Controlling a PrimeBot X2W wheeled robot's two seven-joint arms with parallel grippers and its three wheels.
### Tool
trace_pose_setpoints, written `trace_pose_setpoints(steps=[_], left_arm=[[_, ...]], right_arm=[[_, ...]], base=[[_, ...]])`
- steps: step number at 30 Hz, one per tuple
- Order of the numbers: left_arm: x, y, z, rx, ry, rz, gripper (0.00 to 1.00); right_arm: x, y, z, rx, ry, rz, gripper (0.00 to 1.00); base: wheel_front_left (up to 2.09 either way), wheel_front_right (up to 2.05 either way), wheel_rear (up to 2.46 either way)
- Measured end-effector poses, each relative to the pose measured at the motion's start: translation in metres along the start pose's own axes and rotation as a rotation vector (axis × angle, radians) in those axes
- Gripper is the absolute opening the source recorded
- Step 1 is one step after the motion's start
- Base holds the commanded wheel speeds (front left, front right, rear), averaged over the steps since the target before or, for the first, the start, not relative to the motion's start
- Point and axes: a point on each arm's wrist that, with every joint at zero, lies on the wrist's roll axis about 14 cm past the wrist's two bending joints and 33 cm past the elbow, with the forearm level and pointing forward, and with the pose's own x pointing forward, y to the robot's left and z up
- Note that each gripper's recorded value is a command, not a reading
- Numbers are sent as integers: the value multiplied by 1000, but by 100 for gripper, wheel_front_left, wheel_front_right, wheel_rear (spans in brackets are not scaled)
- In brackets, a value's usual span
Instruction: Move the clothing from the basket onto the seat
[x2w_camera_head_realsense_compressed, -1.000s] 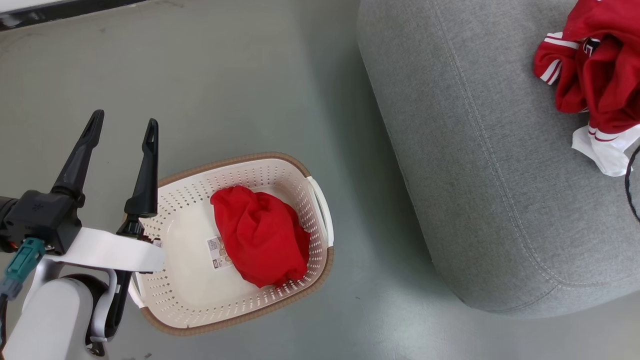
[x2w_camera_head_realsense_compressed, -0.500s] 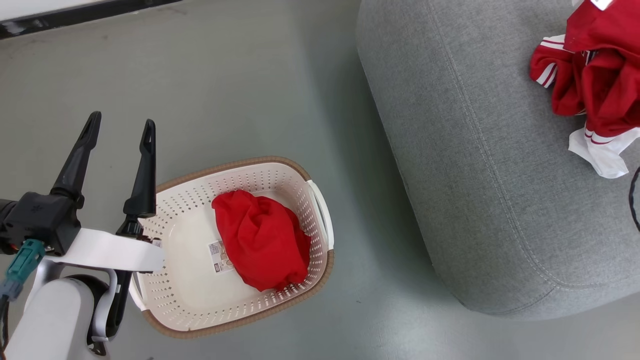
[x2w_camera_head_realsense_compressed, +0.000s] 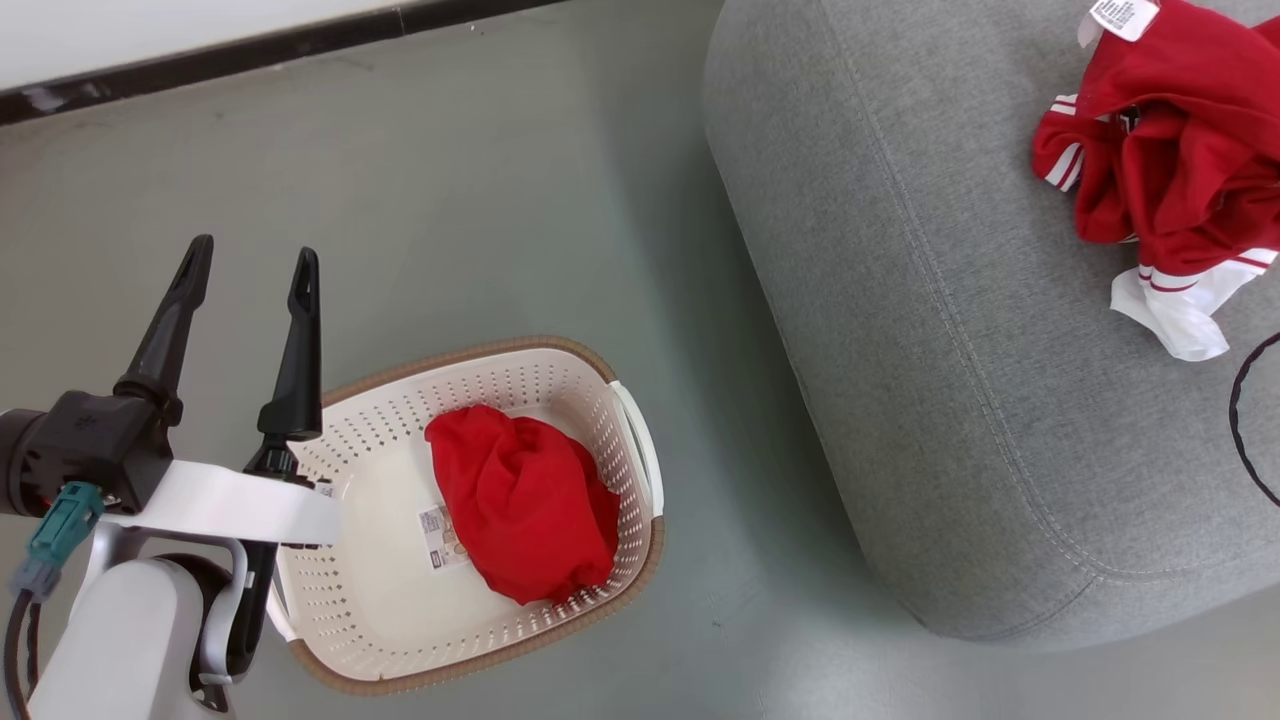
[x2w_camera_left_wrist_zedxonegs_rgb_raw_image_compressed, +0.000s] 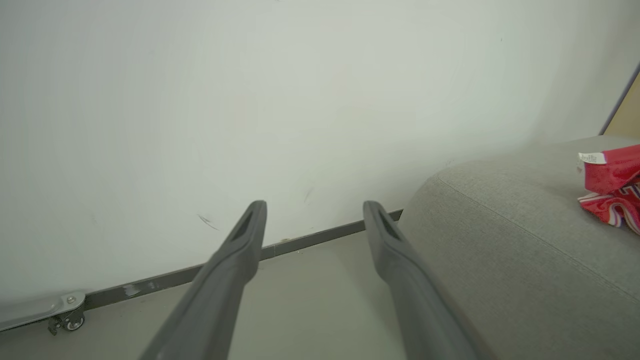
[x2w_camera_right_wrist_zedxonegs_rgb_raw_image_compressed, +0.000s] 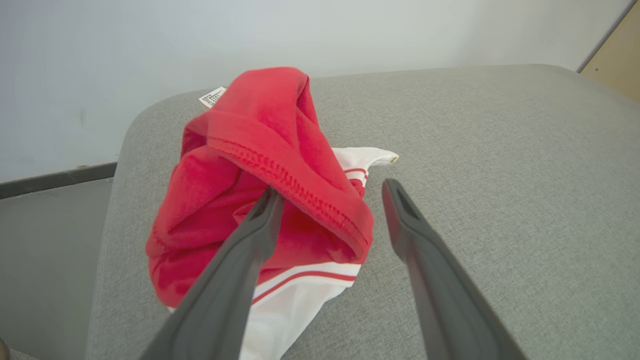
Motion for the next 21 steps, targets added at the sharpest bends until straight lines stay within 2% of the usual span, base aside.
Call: trace_pose_setpoints(steps=[9, 21], left_arm=[[-5, -2, 9, -11, -17, 17, 100], [-25, 15, 17, -16, -18, 108, 100]], right_arm=[[-13, -6, 1, 18, -22, 0, 100], [-13, 19, 44, -27, -146, 95, 100]], base=[[0, 0, 0], [0, 0, 0]])
